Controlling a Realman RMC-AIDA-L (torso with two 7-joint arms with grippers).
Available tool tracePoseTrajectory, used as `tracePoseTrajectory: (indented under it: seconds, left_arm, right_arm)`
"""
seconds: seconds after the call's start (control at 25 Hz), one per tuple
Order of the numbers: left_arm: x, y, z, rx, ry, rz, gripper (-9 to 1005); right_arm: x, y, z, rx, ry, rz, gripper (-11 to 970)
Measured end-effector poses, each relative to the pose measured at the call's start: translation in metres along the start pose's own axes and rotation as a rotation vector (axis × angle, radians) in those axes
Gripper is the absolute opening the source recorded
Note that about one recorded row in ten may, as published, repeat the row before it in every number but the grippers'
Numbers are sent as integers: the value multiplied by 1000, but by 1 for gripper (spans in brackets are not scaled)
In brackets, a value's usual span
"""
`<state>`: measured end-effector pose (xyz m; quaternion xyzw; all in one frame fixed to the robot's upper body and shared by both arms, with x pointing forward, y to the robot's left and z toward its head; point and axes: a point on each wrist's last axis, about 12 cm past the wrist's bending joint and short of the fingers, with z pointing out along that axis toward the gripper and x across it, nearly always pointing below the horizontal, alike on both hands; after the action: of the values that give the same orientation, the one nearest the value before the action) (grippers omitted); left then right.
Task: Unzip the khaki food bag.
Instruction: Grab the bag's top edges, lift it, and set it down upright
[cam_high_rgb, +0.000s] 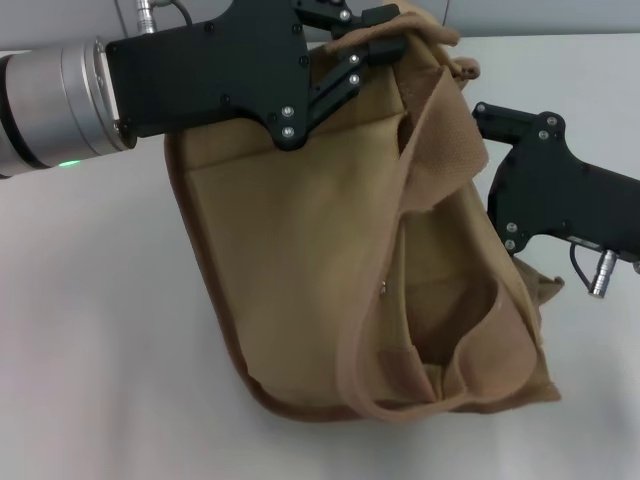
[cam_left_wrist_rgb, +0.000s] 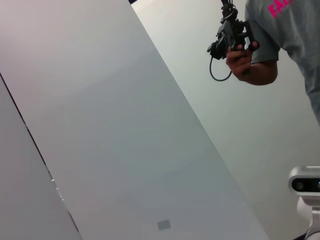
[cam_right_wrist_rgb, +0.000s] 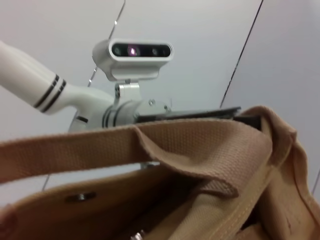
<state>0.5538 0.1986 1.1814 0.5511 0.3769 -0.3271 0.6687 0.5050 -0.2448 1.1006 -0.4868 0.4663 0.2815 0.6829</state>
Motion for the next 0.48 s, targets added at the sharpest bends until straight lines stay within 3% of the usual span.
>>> tracePoseTrajectory:
  seconds: [0.48]
  left_arm:
    - [0,0,0,0,2,0,96]
  right_arm:
    - [-9,-6,-21,-11,33,59,550]
